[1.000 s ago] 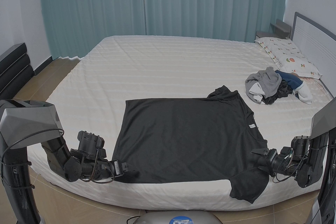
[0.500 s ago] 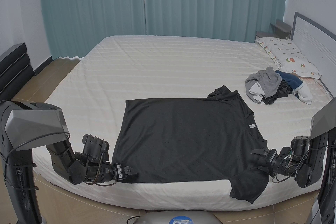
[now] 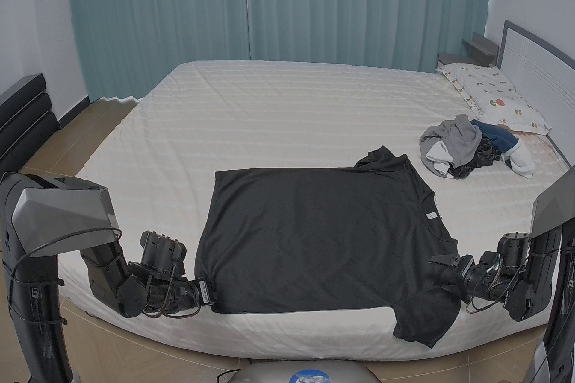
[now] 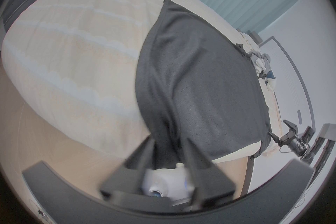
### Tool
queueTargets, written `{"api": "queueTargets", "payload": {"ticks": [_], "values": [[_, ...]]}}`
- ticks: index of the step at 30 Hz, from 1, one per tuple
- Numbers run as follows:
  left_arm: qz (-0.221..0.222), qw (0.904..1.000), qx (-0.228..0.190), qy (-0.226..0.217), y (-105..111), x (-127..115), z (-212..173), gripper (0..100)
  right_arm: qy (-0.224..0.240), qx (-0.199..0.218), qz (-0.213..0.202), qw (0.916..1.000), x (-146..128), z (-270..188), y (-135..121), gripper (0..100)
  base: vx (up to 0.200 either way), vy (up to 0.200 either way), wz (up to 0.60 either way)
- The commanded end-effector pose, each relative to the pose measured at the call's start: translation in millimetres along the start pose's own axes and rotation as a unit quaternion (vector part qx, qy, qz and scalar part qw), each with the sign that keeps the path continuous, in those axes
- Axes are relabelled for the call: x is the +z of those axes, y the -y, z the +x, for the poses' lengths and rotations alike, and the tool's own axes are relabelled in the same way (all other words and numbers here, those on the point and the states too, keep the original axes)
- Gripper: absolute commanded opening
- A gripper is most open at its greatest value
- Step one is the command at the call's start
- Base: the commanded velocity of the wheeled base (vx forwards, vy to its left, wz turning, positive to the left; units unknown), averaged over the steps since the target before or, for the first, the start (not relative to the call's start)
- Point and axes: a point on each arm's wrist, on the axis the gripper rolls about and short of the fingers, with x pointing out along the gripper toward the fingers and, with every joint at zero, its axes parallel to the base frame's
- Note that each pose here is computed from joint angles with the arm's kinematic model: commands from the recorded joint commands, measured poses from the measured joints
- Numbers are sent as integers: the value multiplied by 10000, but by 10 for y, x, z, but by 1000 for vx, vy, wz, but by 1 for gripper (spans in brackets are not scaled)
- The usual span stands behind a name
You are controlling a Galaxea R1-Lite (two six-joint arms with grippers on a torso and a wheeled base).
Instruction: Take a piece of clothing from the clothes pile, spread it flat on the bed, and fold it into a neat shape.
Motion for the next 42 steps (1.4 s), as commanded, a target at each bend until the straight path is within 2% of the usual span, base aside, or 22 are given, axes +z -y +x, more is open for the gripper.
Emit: {"api": "queueTargets", "payload": {"ticks": [1,8,14,16,17,21,23,29,33,42], "values": [[-110,9999,102,-6,-25,-31,-23,0,34,44,-28,10000,8,1,-11,100,0,0,0],[-344,9994,87,57,-45,-21,-53,0,36,34,-24,10000,4,-10,-13,100,0,0,0],[-625,9973,-134,349,-44,-23,-61,0,183,13,-116,9998,2,-73,-77,100,0,0,0],[-662,9962,-246,510,-39,-28,-76,0,326,35,-369,9988,14,-140,-144,100,0,0,0],[-662,9962,-246,510,-39,-28,-76,0,326,35,-369,9988,14,-140,-144,100,0,0,0],[-661,9960,-279,542,-44,-33,-65,0,448,-74,-833,9955,1,-268,-166,100,0,0,0],[-670,9960,-269,523,-53,-42,-69,0,485,-148,-996,9937,14,-289,-138,100,0,0,0],[-666,9961,-262,517,-52,-46,-65,0,590,-314,-1146,9912,70,-329,-50,100,0,0,0],[-649,9963,-251,513,-47,-53,-60,0,441,-561,-1312,9888,41,-306,85,100,0,0,0],[-644,9963,-249,514,-44,-58,-61,0,290,-869,-1325,9869,-8,-194,235,100,0,0,0]]}}
